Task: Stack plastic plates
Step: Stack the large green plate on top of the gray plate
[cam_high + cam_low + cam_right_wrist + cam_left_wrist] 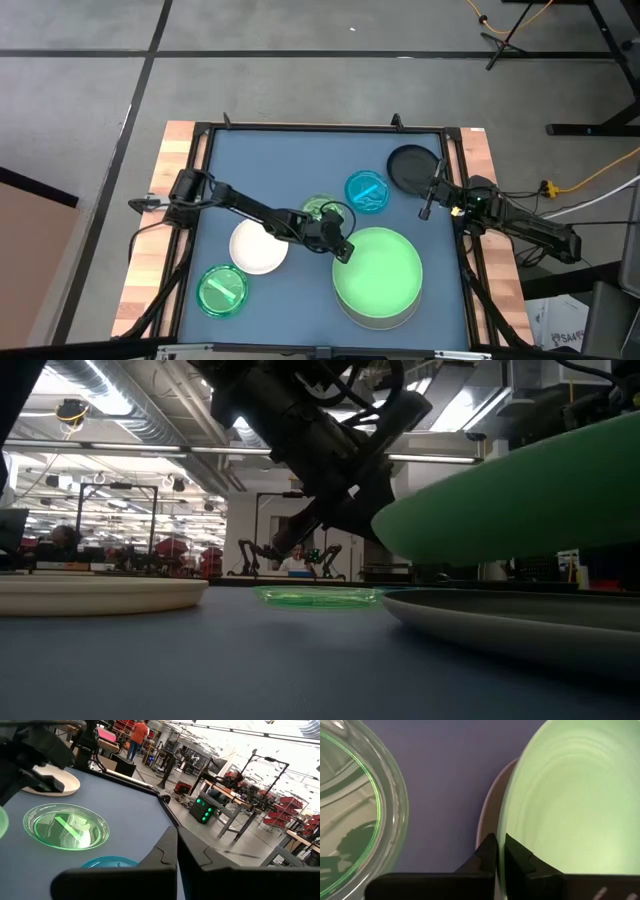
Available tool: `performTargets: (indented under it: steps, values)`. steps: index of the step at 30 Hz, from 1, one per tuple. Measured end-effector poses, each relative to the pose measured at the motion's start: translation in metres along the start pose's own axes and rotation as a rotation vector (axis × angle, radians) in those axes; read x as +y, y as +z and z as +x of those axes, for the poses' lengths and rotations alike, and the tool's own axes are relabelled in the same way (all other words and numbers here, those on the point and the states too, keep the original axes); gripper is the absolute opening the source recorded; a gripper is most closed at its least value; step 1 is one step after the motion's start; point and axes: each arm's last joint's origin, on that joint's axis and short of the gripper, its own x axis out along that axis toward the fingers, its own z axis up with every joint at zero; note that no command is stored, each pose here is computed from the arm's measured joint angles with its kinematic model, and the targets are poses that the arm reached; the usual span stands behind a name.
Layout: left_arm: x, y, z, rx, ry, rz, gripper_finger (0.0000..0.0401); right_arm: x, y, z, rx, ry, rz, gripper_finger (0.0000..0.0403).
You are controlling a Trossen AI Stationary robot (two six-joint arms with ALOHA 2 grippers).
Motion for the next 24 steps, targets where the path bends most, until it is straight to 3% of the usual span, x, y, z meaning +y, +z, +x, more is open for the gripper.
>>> performTargets:
  steps: [24]
  values:
    - [0.001,-0.014,0.010,0.018,-0.011,-0.006,0.0015,0.000,0.000,0.000,-0.003,0.000,0.001,0.0000]
